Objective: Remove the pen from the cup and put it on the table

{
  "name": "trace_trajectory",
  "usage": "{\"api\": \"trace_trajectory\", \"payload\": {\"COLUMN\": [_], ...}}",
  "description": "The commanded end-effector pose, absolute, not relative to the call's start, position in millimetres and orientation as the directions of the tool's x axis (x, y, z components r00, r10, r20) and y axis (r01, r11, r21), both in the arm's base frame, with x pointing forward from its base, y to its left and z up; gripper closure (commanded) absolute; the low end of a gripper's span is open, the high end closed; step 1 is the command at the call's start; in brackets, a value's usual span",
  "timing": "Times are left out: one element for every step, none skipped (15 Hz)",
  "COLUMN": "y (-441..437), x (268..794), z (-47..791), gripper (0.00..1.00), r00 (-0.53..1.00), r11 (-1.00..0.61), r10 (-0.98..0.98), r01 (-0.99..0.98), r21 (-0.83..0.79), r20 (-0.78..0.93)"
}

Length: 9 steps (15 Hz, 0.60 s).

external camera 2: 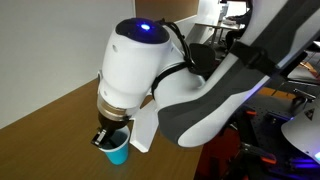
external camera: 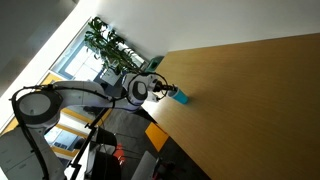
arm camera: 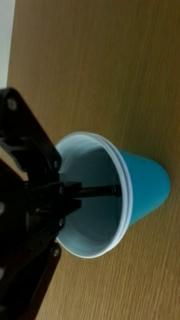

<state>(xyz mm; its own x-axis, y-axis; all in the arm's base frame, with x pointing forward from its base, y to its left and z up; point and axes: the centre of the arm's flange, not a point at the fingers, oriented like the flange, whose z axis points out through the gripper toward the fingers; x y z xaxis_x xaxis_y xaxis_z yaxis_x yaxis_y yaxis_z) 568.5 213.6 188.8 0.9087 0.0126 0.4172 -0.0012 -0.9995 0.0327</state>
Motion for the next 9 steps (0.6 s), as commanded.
{"api": "trace_trajectory", "payload": {"y": [216.5,217.8,219.5,218.3,218.1,219.0,218.6,218.2,217.9], "x": [548.9,546.7,543.5,542.2,539.5,535.6,532.8,528.6,524.8], "z": [204.9,207.1,211.8,212.3,215.1,219.1,221.2,225.1,228.3], "gripper": [0.97,0.97,0.97,0.97,0.97,0.97,0.97,0.97,0.97], "r00": [0.894,0.890,0.885,0.880,0.876,0.872,0.870,0.865,0.864], "r11": [-0.999,-0.999,-0.998,-0.998,-0.998,-0.997,-0.997,-0.997,-0.997], "r10": [0.017,0.022,0.026,0.034,0.040,0.043,0.049,0.051,0.054], "r01": [-0.003,-0.002,-0.001,0.005,0.008,0.008,0.013,0.014,0.019], "r21": [0.044,0.051,0.058,0.063,0.069,0.074,0.076,0.078,0.076], "r20": [0.448,0.455,0.464,0.473,0.481,0.487,0.491,0.498,0.501]}}
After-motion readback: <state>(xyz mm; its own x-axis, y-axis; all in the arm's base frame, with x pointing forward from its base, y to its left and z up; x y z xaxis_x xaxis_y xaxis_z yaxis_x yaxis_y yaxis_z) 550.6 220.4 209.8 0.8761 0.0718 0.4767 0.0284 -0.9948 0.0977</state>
